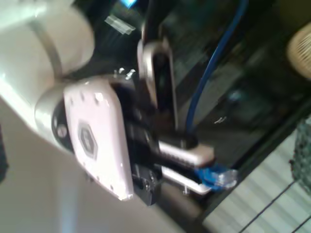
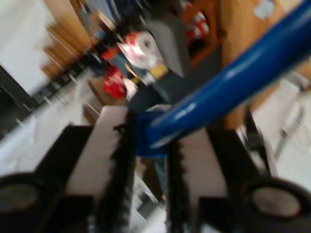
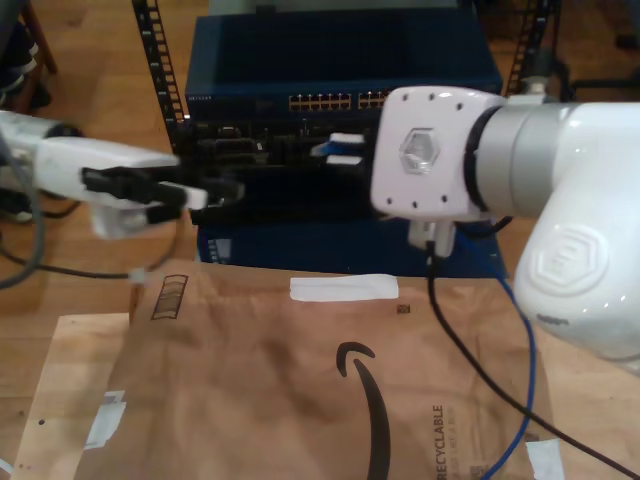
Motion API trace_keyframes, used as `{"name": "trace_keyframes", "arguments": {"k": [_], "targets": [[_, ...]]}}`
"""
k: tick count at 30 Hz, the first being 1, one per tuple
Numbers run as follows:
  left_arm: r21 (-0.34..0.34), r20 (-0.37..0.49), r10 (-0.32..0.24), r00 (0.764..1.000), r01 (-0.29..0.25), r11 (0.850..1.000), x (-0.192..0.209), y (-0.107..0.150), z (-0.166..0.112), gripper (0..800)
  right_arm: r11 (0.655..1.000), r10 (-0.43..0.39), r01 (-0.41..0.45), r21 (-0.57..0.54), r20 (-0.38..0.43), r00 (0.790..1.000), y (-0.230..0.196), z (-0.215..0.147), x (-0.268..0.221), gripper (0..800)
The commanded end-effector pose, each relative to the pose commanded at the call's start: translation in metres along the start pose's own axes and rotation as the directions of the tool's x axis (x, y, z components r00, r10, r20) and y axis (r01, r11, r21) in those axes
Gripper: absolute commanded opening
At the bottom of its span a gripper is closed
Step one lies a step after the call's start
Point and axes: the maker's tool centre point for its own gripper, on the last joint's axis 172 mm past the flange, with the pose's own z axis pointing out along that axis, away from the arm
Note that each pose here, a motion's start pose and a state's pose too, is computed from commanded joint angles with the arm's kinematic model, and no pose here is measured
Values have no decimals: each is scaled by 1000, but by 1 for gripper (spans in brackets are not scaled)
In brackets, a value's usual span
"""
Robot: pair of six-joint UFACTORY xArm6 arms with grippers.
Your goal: Grab the cable and plug it in
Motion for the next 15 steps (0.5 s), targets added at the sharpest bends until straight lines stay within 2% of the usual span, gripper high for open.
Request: {"name": "trace_keyframes", "arguments": {"k": [4, 7, 8, 10, 13, 15], "targets": [[-97, -170, -16, 985, 0, 995, 48, -16, -32, 797, 996, -46, 54, 70, -117, 992, 5, 7, 46, 2], [-122, -332, -13, 943, -30, 992, 89, -34, -46, 797, 988, -88, 110, 111, -190, 978, 12, 5, 74, 2], [-118, -367, -5, 930, -41, 992, 101, -41, -49, 797, 984, -95, 123, 125, -207, 974, 13, 3, 80, 2], [-118, -377, 7, 926, -55, 991, 120, -52, -51, 797, 976, -91, 137, 168, -252, 963, 8, -4, 98, 2], [-133, -400, 37, 916, -97, 986, 150, -68, -68, 797, 950, -98, 192, 246, -349, 932, 0, -17, 131, 4], [-111, -425, 49, 904, -106, 988, 184, -84, -77, 795, 916, -156, 292, 275, -427, 891, -6, -24, 146, 7]]}}
